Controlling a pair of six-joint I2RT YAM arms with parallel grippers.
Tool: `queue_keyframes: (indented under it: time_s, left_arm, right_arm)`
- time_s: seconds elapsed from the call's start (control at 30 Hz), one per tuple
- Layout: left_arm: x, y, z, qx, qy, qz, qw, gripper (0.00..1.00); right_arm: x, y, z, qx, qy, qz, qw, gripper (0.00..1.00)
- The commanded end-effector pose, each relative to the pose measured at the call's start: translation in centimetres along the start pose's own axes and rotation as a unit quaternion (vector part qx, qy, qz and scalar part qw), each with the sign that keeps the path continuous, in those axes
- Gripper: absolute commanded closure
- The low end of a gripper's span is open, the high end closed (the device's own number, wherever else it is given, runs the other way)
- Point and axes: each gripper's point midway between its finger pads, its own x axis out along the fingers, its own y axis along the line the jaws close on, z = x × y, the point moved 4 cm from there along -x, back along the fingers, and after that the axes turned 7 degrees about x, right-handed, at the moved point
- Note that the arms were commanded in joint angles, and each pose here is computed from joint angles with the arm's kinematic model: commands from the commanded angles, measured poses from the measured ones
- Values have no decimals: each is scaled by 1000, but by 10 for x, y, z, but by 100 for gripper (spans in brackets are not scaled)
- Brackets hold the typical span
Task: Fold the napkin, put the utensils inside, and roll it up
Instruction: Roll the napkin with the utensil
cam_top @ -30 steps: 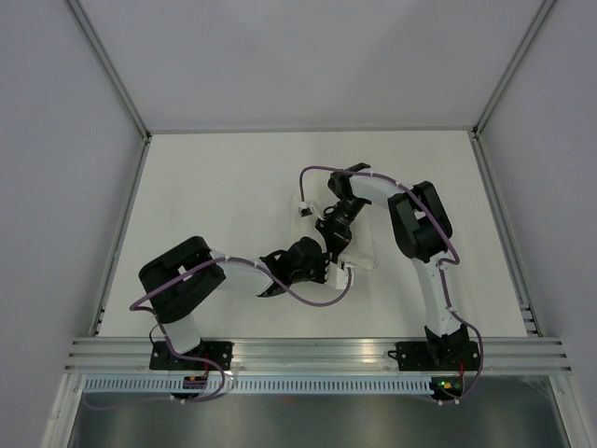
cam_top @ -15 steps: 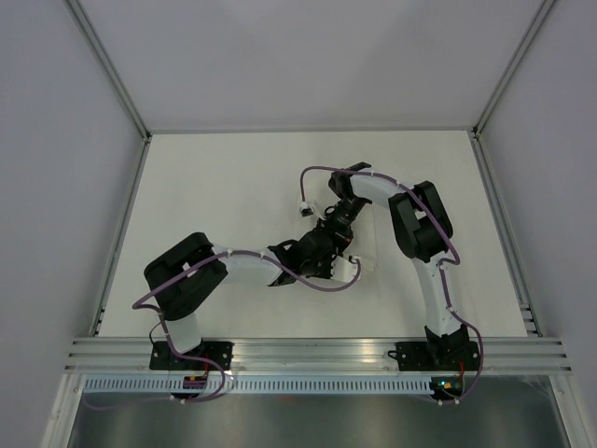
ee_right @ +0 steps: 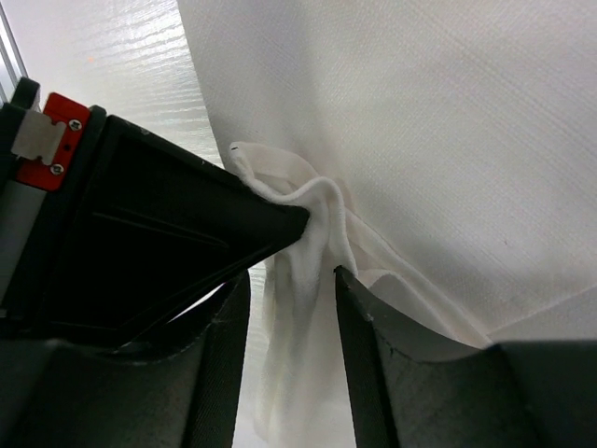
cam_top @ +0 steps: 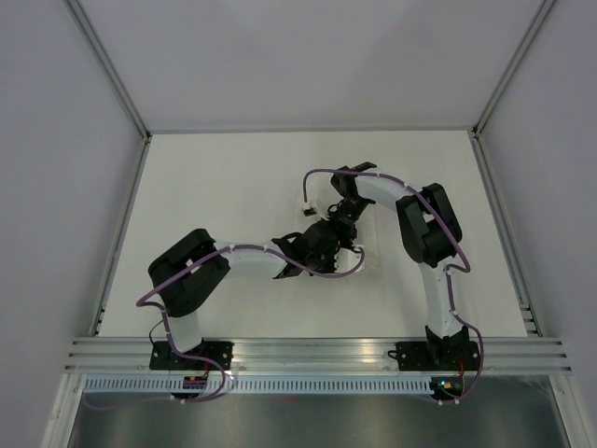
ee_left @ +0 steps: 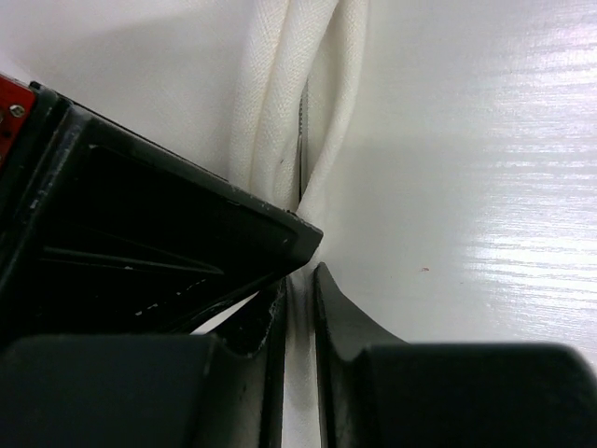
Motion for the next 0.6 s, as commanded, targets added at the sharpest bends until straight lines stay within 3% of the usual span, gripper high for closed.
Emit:
queue_keyframes:
  time_s: [0.0, 0.57]
  left_arm:
    - [8, -42, -12, -56, 9, -86, 995, 98]
    - [9, -47, -7, -122, 14, -131, 984, 98]
  right_arm:
    - [-5, -25, 18, -49, -35, -65, 996, 49]
    - [-125, -39, 28, 10, -225, -116, 967, 43]
